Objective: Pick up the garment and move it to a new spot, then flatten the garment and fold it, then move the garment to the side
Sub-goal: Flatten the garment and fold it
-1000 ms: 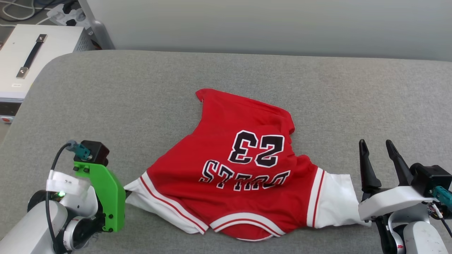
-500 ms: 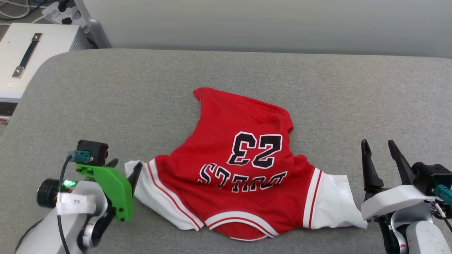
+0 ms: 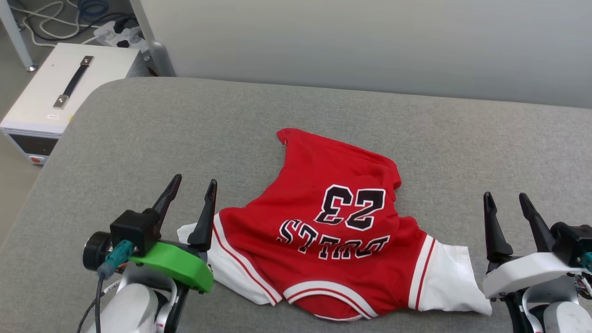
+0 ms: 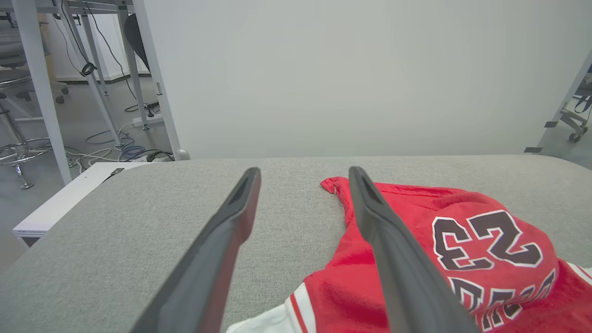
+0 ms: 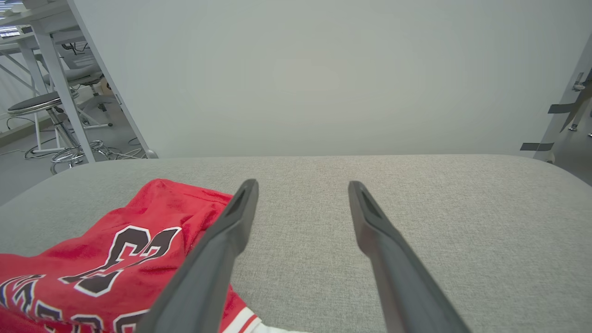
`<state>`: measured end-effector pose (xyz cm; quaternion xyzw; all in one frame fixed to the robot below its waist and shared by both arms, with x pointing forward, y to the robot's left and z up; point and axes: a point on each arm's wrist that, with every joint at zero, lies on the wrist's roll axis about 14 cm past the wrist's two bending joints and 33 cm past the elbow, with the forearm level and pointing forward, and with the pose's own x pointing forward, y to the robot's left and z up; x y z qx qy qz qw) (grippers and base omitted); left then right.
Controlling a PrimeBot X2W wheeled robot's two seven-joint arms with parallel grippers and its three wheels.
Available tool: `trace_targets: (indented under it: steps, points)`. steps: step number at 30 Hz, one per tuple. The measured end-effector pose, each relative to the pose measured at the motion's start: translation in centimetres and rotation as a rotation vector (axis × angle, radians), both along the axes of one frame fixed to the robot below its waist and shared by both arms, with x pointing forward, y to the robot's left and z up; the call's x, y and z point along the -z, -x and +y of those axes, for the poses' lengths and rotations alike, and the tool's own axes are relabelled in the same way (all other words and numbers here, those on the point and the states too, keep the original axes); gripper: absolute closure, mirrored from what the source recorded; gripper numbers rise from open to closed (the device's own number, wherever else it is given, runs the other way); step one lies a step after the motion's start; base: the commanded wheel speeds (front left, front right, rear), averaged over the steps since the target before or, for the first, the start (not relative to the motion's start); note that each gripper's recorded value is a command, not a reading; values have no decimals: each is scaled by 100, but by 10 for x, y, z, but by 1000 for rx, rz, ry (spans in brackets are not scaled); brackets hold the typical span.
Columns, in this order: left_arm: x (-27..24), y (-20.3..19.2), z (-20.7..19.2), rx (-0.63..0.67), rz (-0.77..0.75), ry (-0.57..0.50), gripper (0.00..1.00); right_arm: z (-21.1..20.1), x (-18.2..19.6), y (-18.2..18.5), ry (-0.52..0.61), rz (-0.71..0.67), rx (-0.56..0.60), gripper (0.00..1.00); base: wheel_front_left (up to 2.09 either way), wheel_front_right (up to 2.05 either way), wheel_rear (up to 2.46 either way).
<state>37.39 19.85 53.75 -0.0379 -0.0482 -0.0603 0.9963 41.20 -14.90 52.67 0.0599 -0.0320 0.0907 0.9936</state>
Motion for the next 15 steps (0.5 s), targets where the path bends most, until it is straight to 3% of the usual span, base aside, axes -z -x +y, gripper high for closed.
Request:
trace_targets:
  steps: [7,15]
  points:
    - [-14,25,-2,-58,-84,29,0,25,-2,1,45,53,-101,0,0,0,0]
    - [-16,28,3,-80,-109,37,0,79,23,4,230,344,-397,0,0,0,0]
